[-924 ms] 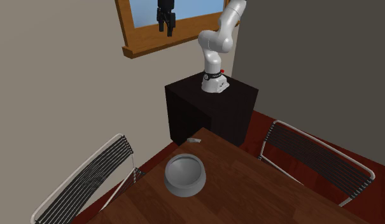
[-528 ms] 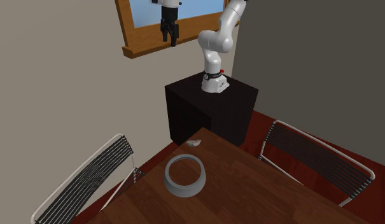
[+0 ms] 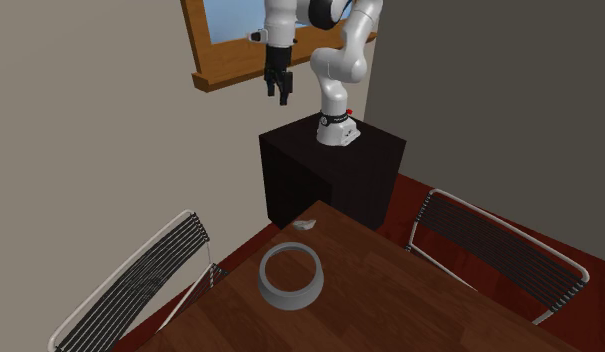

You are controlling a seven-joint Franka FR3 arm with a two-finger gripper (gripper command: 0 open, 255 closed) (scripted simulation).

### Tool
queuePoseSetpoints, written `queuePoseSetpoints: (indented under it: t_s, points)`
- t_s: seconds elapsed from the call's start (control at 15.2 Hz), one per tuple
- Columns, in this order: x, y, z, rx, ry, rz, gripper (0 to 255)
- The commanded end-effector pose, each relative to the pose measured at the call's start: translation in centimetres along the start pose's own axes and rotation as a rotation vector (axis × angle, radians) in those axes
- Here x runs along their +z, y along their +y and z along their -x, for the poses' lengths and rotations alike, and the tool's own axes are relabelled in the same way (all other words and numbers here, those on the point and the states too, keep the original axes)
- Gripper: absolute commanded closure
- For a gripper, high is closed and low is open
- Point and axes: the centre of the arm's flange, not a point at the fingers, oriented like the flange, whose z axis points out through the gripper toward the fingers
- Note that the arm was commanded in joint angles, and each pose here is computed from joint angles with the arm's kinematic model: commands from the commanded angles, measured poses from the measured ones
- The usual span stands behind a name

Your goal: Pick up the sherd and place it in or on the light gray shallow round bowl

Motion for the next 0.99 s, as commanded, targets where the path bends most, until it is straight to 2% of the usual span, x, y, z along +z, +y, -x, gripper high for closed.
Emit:
queuePoseSetpoints:
  t_s: [0.0, 0.92]
  points:
    - [2.1, -1.5, 0.0, 0.012, 0.004, -0.012, 0]
    - [15.7, -12.7, 1.2, 0.086, 0.02, -0.09, 0]
